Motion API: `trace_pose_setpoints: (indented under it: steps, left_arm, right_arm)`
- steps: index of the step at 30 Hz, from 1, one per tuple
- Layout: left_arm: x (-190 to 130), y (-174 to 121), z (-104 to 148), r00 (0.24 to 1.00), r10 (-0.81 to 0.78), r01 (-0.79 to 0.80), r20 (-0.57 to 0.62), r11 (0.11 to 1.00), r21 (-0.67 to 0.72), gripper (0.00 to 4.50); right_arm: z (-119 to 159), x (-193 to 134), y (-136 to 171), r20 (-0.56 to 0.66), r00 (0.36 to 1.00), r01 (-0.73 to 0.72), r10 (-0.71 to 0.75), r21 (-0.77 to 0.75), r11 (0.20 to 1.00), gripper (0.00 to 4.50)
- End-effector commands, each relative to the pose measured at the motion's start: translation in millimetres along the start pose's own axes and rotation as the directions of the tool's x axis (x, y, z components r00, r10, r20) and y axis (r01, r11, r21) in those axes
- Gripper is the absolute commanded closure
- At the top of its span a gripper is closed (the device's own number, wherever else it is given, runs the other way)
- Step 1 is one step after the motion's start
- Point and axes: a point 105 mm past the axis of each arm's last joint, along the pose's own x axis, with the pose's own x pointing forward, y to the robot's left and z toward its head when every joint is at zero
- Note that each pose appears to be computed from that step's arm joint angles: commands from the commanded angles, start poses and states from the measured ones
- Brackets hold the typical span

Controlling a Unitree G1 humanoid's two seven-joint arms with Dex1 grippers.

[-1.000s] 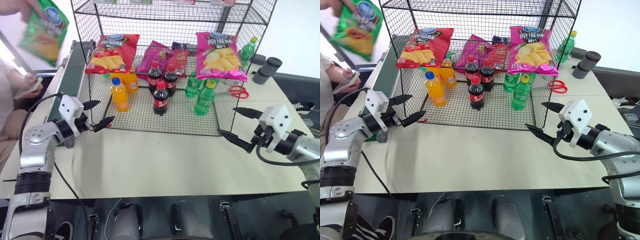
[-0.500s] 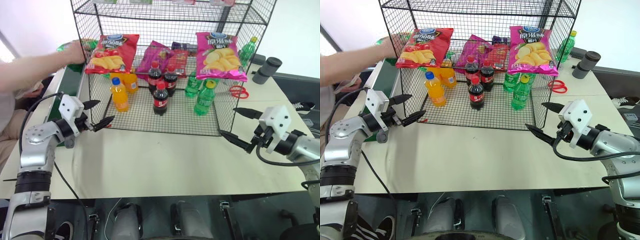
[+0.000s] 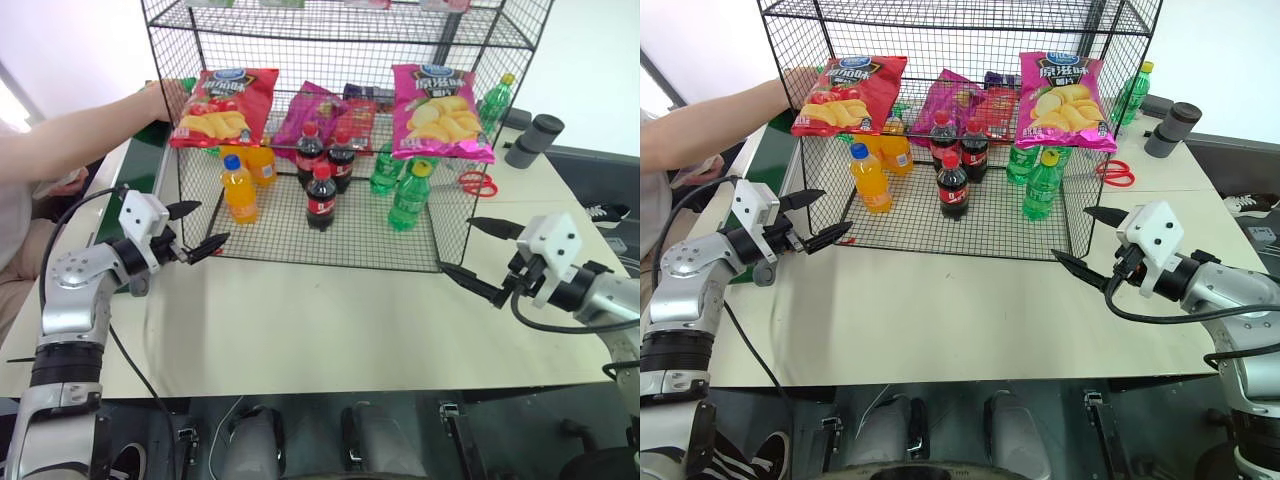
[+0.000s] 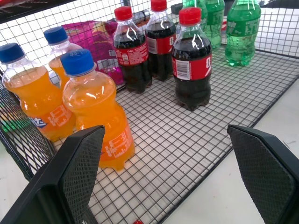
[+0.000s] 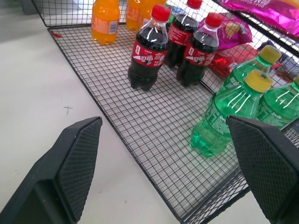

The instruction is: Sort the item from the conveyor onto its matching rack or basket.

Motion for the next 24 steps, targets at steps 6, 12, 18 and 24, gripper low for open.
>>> trace_pose_setpoints:
  steps: [6,12,18,24]
  left_arm:
    - [-2.2,3.4,12.4,1.000,0.002,-0.003,0.027,0.999,0.037,0.00]
    - [-4.1,4.6,13.0,1.000,0.007,-0.008,0.026,0.999,0.039,0.00]
    - [-3.6,5.6,13.7,1.000,0.005,-0.007,0.025,0.999,0.046,0.00]
    - [-4.3,4.0,9.2,0.999,0.023,-0.024,0.048,1.000,0.019,0.00]
  right_arm:
    - [17.2,-4.7,-5.2,0.035,0.999,0.013,-0.010,-0.070,0.997,0.07]
    - [17.0,-3.7,-4.1,0.037,0.999,0.011,-0.008,-0.067,0.998,0.07]
    - [18.3,-2.9,-5.1,0.038,0.999,0.009,-0.006,-0.070,0.998,0.07]
    - [8.0,1.2,0.6,0.036,0.999,0.007,-0.004,-0.062,0.998,0.07]
